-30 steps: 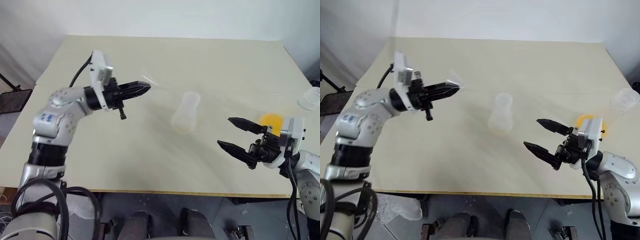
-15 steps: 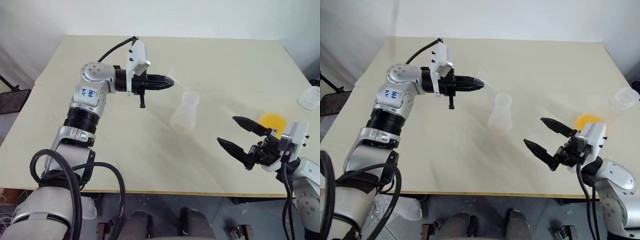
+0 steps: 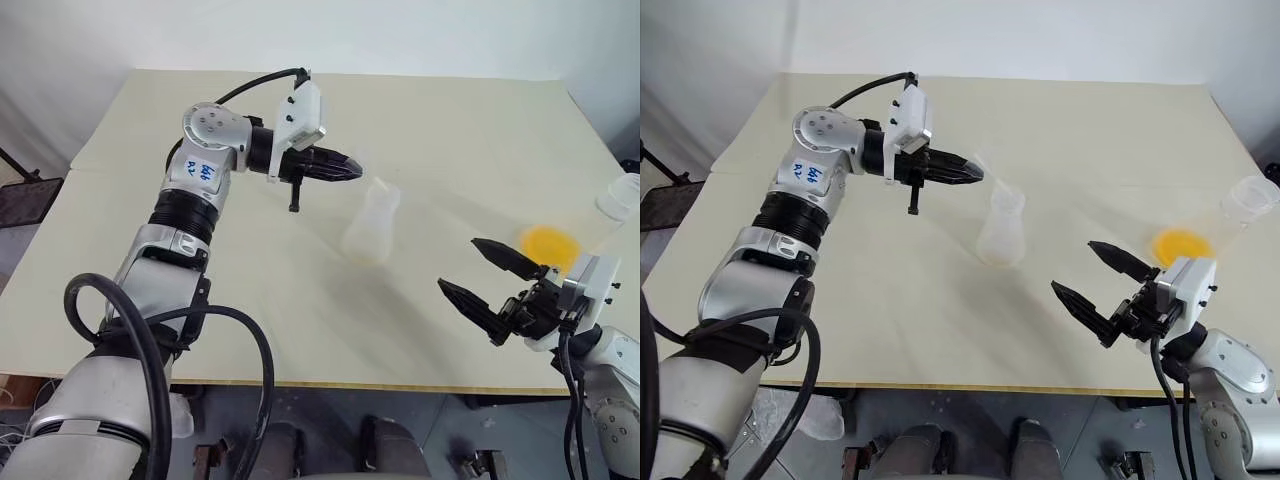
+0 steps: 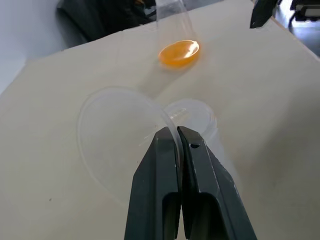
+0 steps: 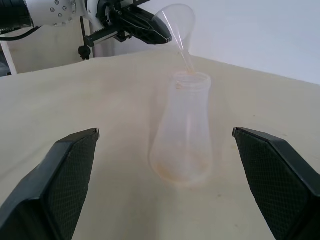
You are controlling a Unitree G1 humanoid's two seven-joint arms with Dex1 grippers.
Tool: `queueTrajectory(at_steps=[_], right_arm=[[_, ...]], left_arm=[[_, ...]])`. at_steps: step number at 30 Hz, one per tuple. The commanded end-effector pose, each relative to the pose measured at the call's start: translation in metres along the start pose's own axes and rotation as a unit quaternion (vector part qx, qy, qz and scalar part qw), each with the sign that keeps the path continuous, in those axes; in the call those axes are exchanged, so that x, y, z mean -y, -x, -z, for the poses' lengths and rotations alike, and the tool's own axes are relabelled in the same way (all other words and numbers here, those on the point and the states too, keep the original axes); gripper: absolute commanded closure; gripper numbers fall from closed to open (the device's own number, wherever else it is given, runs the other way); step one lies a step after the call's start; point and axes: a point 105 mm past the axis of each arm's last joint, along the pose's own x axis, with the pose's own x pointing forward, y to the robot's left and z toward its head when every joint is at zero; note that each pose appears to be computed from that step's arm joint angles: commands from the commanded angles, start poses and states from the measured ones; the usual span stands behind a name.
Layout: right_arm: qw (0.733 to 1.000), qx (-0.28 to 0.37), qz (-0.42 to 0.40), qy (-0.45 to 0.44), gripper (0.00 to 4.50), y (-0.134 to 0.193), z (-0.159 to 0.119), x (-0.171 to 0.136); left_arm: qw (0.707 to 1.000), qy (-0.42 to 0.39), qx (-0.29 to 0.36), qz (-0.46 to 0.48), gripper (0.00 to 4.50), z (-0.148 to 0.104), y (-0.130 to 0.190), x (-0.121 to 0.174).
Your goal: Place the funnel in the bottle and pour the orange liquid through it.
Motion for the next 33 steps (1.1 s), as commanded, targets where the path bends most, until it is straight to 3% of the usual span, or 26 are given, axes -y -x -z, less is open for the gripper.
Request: queueTrajectory(at_steps=[1,26,29,33], right_arm=[[0.999,0.03,0.014,0.031,0.0,0.002,-0.017,0.001],[0.999,0.019,0.024,0.036,0.0,0.006,-0.018,-0.004],[0.999,0.017,0.028,0.035,0.0,0.007,-0.017,-0.004],[0.999,0.014,0.032,0.036,0.0,0.008,-0.016,-0.003]], left_arm=[[0.999,-0.04,-0.006,0.01,4.47,-0.013,-0.001,-0.004],[0.976,-0.183,-0.084,0.083,4.47,-0.03,-0.024,-0.002],[0.973,-0.193,-0.089,0.087,3.78,-0.03,-0.026,-0.002],[0.97,-0.197,-0.089,0.108,2.51,-0.031,-0.028,0.003]])
